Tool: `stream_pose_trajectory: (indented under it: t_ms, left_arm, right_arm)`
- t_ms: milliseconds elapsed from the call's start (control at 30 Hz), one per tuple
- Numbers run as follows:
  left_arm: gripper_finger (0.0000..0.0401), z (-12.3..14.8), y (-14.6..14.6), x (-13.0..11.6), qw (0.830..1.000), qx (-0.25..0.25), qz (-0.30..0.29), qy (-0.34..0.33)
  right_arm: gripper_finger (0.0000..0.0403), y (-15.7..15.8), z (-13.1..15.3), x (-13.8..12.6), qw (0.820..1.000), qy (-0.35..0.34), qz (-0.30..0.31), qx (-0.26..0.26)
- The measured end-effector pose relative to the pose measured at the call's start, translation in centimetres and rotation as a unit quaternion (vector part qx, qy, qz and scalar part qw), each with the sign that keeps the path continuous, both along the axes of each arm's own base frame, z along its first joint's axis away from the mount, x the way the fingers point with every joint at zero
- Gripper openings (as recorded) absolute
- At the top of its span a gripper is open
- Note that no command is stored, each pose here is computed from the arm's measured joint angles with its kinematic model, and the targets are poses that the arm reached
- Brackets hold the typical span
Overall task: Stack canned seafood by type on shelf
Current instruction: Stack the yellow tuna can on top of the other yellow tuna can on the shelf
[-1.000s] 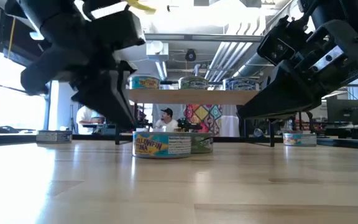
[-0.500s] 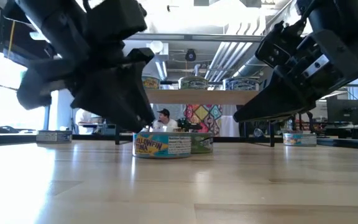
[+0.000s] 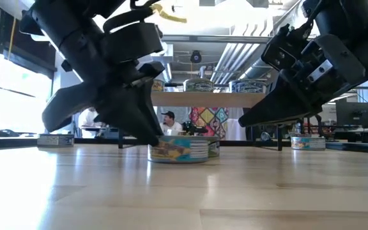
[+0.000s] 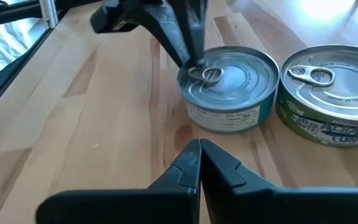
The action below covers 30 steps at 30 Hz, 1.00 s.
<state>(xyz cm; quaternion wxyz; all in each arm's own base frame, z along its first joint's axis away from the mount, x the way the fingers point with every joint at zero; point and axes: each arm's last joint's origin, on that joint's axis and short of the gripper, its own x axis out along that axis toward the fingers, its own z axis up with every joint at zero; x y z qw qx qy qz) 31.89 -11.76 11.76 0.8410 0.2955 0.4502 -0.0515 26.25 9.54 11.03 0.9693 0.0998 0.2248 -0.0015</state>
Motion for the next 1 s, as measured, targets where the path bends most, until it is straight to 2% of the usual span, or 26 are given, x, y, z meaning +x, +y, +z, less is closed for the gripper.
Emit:
stream_pose_trajectory:
  t_ms: [100, 233, 467, 867, 1000]
  left_arm:
    - [0.0008, -0.1, -0.3, 0.1, 1.0, -0.013, 0.013, -0.011]
    - [0.0004, 0.6, -1.2, -0.4, 0.999, -0.011, 0.028, -0.028]
    - [0.0001, 3.3, -3.5, -1.1, 0.999, -0.013, 0.01, -0.05]
    - [0.0, 7.5, -5.3, -0.4, 0.995, 0.068, 0.035, -0.064]
    - [0.0, 9.1, -5.4, -0.3, 0.992, 0.084, 0.064, -0.073]
  right_arm:
    - [0.0, 0.0, 0.0, 0.0, 1.0, -0.002, -0.006, -0.003]
    - [0.0, 0.0, 0.0, 0.0, 1.0, -0.002, -0.007, -0.003]
    - [0.0, 0.0, 0.0, 0.0, 1.0, -0.002, -0.005, -0.005]
    - [0.0, -0.1, -0.1, -0.1, 1.0, 0.005, -0.014, -0.014]
    - [0.0, -0.1, -0.2, -0.1, 1.0, 0.006, -0.014, -0.015]
